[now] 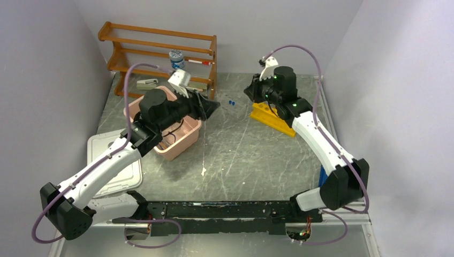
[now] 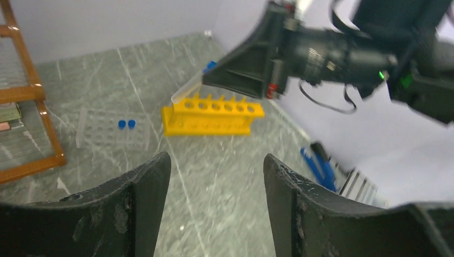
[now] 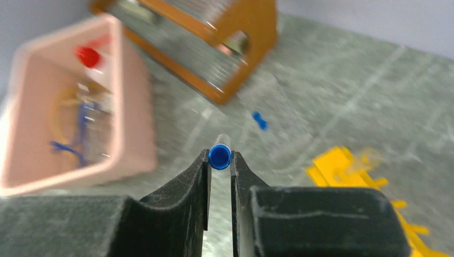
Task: Organize the chemistry lab equipment
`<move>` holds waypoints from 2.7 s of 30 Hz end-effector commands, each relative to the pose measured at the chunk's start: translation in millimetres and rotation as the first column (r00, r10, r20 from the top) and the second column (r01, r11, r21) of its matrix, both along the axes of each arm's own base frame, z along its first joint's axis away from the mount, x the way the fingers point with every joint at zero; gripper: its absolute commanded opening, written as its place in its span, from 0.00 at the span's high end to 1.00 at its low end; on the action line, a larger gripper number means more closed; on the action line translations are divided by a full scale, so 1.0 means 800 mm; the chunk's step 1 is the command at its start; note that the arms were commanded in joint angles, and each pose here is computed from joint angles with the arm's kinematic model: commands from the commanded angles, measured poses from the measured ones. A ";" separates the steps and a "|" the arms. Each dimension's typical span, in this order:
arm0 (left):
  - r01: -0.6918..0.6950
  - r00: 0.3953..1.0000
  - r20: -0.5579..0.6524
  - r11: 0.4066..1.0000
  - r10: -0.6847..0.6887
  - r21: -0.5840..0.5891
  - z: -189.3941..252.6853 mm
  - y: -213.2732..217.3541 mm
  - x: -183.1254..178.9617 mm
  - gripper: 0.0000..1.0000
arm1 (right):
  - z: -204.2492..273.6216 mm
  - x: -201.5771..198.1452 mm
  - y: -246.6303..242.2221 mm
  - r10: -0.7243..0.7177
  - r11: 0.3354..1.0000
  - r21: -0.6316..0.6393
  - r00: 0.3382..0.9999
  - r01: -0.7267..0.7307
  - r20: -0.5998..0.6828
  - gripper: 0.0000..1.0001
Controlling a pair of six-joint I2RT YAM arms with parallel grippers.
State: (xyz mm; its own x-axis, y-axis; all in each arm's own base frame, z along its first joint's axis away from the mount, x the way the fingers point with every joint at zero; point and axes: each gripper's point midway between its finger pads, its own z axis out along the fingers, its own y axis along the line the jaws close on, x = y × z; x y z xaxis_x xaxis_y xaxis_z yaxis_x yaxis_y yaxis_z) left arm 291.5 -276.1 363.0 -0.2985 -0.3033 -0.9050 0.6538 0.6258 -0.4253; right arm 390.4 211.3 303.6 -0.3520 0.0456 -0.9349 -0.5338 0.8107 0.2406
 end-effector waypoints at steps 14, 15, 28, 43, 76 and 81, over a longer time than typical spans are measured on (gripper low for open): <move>0.012 0.995 0.089 0.958 -0.039 0.285 -0.054 0.006 -0.019 0.32 | -0.172 0.039 0.010 0.001 0.868 -0.497 0.999 -0.021 -0.039 0.98; 0.001 0.995 0.093 0.958 -0.029 0.286 -0.054 0.008 -0.018 0.31 | -0.177 0.043 0.011 -0.006 0.867 -0.497 0.999 -0.014 -0.037 0.99; 0.017 0.996 0.077 0.976 -0.034 0.217 -0.045 -0.001 -0.018 0.31 | -0.216 0.078 0.023 -0.037 0.881 -0.472 0.999 0.022 -0.023 0.99; 0.015 0.996 0.088 0.985 -0.031 0.174 -0.034 -0.007 -0.014 0.31 | -0.242 0.091 0.016 -0.058 0.876 -0.482 0.997 0.031 -0.042 0.99; 0.034 0.998 0.049 0.989 -0.042 0.141 -0.044 -0.020 -0.008 0.32 | -0.256 0.069 0.014 0.048 0.878 -0.462 0.983 -0.127 -0.179 0.99; 0.040 0.998 0.049 0.989 -0.048 0.142 -0.044 -0.023 -0.007 0.32 | -0.246 0.070 0.011 0.035 0.877 -0.468 0.985 -0.112 -0.169 0.99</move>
